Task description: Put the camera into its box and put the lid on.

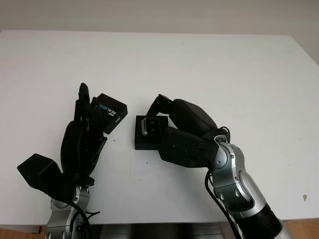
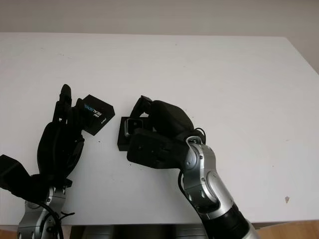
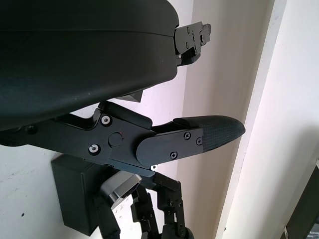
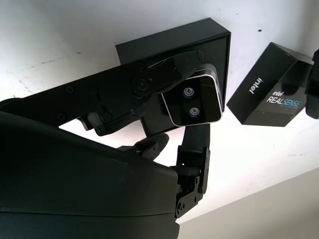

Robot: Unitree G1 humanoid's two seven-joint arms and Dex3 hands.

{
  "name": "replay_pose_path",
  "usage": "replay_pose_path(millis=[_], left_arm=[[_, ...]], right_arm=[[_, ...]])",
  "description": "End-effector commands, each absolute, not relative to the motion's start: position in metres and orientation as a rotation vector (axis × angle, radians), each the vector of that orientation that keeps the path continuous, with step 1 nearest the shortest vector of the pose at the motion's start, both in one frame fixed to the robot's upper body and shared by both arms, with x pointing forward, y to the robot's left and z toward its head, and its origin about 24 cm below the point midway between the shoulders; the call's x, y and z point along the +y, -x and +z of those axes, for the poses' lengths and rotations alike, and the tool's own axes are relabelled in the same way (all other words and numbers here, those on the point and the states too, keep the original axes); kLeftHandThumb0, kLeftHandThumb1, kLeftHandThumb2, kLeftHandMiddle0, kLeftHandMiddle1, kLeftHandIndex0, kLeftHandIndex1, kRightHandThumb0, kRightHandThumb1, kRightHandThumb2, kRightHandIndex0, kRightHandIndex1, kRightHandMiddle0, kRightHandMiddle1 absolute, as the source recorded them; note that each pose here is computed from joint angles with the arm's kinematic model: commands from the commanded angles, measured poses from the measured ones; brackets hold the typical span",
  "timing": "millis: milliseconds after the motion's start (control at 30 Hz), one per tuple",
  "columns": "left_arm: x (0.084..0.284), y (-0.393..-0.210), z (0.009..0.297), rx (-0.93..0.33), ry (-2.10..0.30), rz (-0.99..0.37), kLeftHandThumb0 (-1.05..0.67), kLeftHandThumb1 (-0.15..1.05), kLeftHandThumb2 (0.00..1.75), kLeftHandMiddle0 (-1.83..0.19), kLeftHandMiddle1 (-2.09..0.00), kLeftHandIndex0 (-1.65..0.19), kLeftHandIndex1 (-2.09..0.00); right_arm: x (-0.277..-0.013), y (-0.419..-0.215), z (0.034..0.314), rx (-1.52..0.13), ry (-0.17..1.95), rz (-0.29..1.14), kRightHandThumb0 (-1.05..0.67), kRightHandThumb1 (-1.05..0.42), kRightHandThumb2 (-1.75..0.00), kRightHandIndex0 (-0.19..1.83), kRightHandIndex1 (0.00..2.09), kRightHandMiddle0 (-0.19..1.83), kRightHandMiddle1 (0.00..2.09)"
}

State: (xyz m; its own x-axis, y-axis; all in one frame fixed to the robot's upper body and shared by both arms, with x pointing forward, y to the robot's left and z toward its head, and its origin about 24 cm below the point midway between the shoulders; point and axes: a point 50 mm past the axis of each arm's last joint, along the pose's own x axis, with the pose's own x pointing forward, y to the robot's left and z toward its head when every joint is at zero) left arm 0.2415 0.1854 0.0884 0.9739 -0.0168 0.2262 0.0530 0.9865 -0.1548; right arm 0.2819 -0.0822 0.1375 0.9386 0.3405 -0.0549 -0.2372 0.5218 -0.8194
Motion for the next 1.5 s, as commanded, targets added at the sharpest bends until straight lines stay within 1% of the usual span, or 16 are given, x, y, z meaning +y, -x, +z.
replay_pose_path(millis=[0, 100, 267, 433, 567, 1000, 1100, 1133, 1167, 1200, 1300, 1367, 1400, 1467], left_arm=[[0.185, -0.24, 0.092, -0.239, 0.165, -0.032, -0.69, 1.05, 0.54, 0.19, 0.0, 0.19, 0.0], [0.186, -0.24, 0.092, -0.241, 0.16, -0.035, -0.68, 1.05, 0.54, 0.19, 0.0, 0.19, 0.0], [0.187, -0.238, 0.092, -0.24, 0.16, -0.032, -0.68, 1.05, 0.55, 0.19, 0.0, 0.19, 0.0], [0.188, -0.238, 0.092, -0.243, 0.159, -0.028, -0.69, 1.05, 0.53, 0.19, 0.0, 0.19, 0.0], [0.188, -0.238, 0.093, -0.243, 0.161, -0.029, -0.68, 1.05, 0.53, 0.19, 0.0, 0.19, 0.0], [0.188, -0.238, 0.092, -0.245, 0.165, -0.028, -0.68, 1.05, 0.53, 0.19, 0.0, 0.19, 0.0], [0.187, -0.237, 0.092, -0.243, 0.166, -0.025, -0.69, 1.05, 0.52, 0.19, 0.0, 0.19, 0.0], [0.187, -0.237, 0.092, -0.242, 0.169, -0.025, -0.69, 1.05, 0.51, 0.19, 0.0, 0.19, 0.0], [0.187, -0.237, 0.092, -0.242, 0.171, -0.026, -0.69, 1.05, 0.51, 0.19, 0.0, 0.19, 0.0], [0.187, -0.237, 0.092, -0.241, 0.171, -0.027, -0.69, 1.05, 0.51, 0.19, 0.0, 0.19, 0.0], [0.187, -0.237, 0.092, -0.243, 0.165, -0.029, -0.69, 1.05, 0.52, 0.19, 0.0, 0.19, 0.0], [0.187, -0.237, 0.092, -0.243, 0.169, -0.026, -0.69, 1.05, 0.52, 0.19, 0.0, 0.19, 0.0], [0.186, -0.237, 0.092, -0.243, 0.173, -0.023, -0.68, 1.05, 0.51, 0.19, 0.0, 0.19, 0.0], [0.186, -0.236, 0.092, -0.241, 0.173, -0.023, -0.68, 1.05, 0.51, 0.19, 0.0, 0.19, 0.0]], right_arm=[[-0.083, -0.282, 0.137, -0.121, 0.975, 0.337, -0.41, -1.05, -0.18, 0.47, 0.22, 0.55, 2.09], [-0.085, -0.285, 0.134, -0.107, 0.989, 0.334, -0.39, -1.05, -0.17, 0.5, 0.22, 0.6, 2.09], [-0.087, -0.289, 0.131, -0.101, 1.039, 0.331, -0.39, -1.05, -0.18, 0.52, 0.22, 0.61, 2.09], [-0.088, -0.29, 0.127, -0.112, 1.086, 0.307, -0.39, -1.05, -0.15, 0.54, 0.22, 0.55, 2.09], [-0.089, -0.291, 0.126, -0.118, 1.099, 0.29, -0.39, -1.05, -0.15, 0.54, 0.21, 0.49, 2.09], [-0.091, -0.29, 0.127, -0.195, 1.2, 0.246, -0.39, -1.05, -0.14, 0.57, 0.22, 0.47, 2.09], [-0.091, -0.289, 0.128, -0.189, 1.243, 0.259, -0.41, -1.05, -0.15, 0.54, 0.2, 0.42, 2.09], [-0.09, -0.288, 0.128, -0.191, 1.264, 0.266, -0.43, -1.05, -0.16, 0.52, 0.19, 0.37, 2.09], [-0.089, -0.287, 0.128, -0.194, 1.283, 0.275, -0.49, -1.04, -0.12, 0.49, 0.17, 0.22, 2.0], [-0.088, -0.286, 0.128, -0.197, 1.297, 0.282, -0.52, -1.03, -0.09, 0.47, 0.15, 0.14, 1.87], [-0.087, -0.284, 0.128, -0.199, 1.335, 0.299, -0.57, -1.01, -0.06, 0.37, 0.08, 0.0, 1.53], [-0.086, -0.283, 0.129, -0.195, 1.356, 0.311, -0.58, -1.01, -0.06, 0.34, 0.06, -0.01, 1.4], [-0.086, -0.283, 0.13, -0.192, 1.361, 0.315, -0.58, -1.0, -0.05, 0.29, 0.04, 0.0, 1.23], [-0.085, -0.282, 0.13, -0.186, 1.378, 0.325, -0.59, -0.99, -0.05, 0.24, 0.03, 0.04, 1.0]])
